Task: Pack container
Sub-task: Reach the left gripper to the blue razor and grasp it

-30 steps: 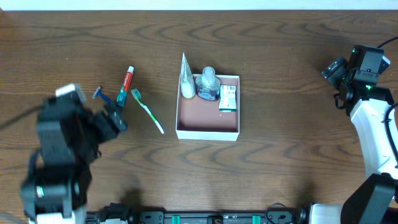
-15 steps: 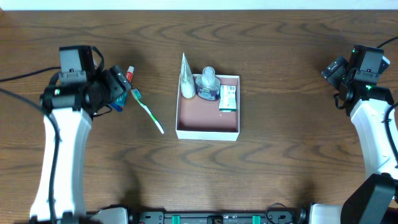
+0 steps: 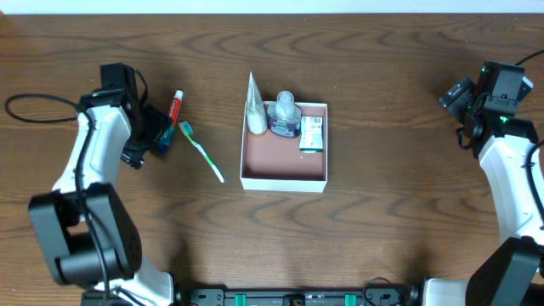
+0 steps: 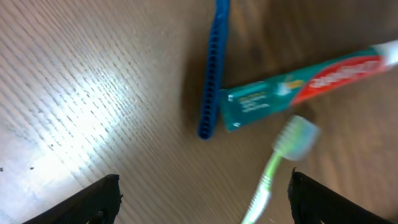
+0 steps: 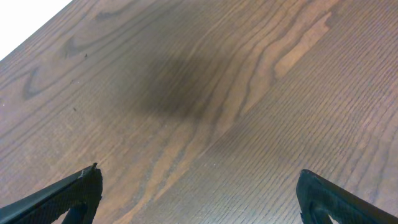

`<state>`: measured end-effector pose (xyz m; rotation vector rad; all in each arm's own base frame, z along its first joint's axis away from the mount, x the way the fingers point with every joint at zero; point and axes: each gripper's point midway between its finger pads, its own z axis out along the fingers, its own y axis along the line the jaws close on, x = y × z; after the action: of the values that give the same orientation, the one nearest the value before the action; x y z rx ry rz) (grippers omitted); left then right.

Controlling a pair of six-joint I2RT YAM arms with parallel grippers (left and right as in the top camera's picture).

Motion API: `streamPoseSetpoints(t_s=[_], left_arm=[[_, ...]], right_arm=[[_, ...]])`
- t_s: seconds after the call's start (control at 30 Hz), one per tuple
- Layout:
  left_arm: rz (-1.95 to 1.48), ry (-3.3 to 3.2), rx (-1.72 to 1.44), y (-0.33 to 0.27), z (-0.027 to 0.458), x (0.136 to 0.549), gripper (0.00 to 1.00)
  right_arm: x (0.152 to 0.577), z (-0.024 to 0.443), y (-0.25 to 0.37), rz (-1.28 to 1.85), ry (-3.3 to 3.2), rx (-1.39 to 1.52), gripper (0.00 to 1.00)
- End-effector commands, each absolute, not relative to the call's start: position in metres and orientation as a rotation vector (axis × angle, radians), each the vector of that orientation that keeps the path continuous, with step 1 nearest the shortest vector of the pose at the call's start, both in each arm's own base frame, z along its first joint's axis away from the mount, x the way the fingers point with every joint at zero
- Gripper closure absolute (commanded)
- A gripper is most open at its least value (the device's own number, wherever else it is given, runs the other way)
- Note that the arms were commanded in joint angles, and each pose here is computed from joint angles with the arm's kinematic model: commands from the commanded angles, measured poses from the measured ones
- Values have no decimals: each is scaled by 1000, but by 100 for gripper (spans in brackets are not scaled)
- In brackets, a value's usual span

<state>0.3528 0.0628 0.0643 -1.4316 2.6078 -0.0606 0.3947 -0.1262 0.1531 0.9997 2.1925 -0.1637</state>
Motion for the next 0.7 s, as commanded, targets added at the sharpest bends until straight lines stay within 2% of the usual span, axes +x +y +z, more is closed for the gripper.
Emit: streamPoseSetpoints(t_s=[0.0,0.2,0.67], left_arm=[[7,2632,-1483,69,44,350,16],[23,2645,-1516,75,29,350,23],[18,2598,-1589,99,0,359,25]], right_arm=[[394,153,-130,-178,2190,1001,1],[394,153,-130,-178,2190,1002,1],[394,153,-130,-178,2190,1002,1]])
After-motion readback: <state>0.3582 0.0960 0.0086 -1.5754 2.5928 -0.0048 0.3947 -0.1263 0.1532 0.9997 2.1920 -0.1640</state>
